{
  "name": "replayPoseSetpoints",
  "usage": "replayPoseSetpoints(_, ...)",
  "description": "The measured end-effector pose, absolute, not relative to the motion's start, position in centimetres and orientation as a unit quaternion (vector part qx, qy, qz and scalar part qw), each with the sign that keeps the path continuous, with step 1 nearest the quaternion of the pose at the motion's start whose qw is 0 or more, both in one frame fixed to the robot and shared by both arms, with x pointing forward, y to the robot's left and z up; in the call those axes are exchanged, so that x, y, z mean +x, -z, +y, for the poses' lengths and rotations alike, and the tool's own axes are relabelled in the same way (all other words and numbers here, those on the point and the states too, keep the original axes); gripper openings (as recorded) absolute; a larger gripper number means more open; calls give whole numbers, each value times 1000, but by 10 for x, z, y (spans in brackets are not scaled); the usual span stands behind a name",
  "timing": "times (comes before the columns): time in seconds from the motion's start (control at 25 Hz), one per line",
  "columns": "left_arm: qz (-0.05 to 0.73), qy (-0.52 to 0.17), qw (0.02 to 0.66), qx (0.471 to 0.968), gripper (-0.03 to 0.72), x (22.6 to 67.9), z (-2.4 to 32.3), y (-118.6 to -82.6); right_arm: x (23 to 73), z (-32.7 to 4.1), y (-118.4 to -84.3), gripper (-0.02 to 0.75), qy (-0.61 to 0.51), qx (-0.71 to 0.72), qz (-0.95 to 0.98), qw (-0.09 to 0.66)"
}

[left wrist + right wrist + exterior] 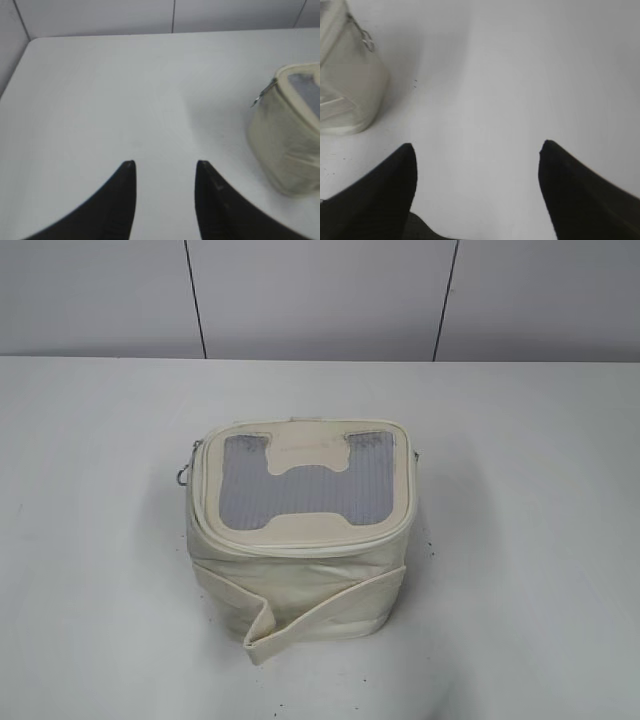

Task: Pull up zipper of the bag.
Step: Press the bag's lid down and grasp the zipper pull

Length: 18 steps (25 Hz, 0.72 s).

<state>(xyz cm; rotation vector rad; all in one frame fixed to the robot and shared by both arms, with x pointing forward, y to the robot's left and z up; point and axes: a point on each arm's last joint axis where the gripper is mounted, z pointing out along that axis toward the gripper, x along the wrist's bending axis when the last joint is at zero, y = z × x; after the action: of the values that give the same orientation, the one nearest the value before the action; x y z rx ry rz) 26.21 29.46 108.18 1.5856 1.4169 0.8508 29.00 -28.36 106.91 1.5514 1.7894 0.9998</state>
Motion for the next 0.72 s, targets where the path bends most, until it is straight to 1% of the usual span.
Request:
replayPoseSetpoints(0.08, 568, -314, 431, 627, 308, 276, 289, -1086, 303, -279, -1076, 587, -380, 552, 689, 275)
replayPoseSetpoints(0.24, 588, -235, 454, 627, 308, 308, 275, -1086, 334, -266, -1089, 587, -368, 500, 745, 245)
replayPoseSetpoints(0.48, 553, -142, 455, 683, 308, 351, 254, -1074, 402, -236, -1106, 587, -336, 407, 827, 196)
replayPoseSetpoints(0.64, 573, -74, 421, 699, 308, 382, 246, -1053, 451, -213, -1119, 587, -355, 330, 857, 174)
replayPoseSetpoints(0.72, 580, -51, 401, 707, 308, 394, 244, -1042, 475, -202, -1119, 587, -358, 301, 871, 151)
